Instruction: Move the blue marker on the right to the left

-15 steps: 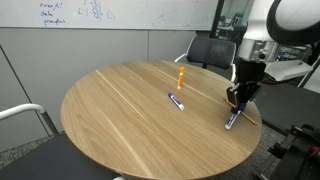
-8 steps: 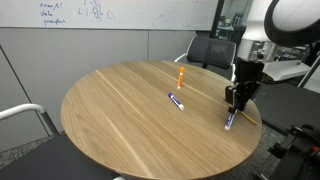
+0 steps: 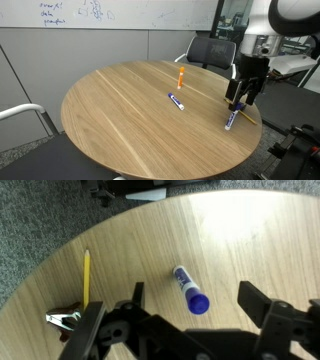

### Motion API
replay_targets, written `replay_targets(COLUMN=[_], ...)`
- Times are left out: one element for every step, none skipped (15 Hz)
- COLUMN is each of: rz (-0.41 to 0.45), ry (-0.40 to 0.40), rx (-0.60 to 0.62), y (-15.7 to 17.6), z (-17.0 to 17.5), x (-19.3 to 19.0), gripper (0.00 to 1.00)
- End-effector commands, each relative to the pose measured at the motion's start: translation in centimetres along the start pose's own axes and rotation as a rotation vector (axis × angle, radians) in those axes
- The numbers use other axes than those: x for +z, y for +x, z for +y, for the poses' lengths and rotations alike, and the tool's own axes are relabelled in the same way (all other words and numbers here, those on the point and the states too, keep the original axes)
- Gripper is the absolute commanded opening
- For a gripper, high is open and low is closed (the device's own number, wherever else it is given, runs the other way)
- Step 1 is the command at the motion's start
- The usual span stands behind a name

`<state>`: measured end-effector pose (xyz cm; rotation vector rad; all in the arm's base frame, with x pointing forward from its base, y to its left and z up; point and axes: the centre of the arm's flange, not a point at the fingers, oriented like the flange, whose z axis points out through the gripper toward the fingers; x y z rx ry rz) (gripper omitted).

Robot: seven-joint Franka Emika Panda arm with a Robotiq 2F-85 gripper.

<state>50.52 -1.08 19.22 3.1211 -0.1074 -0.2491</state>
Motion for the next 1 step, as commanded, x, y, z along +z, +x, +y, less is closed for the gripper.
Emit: replay_targets(rz=[-0.032], ry=[0.006], rx=[-0.014], y=[-0.61], z=[0.34], x=[-0.96], gripper=[1.0])
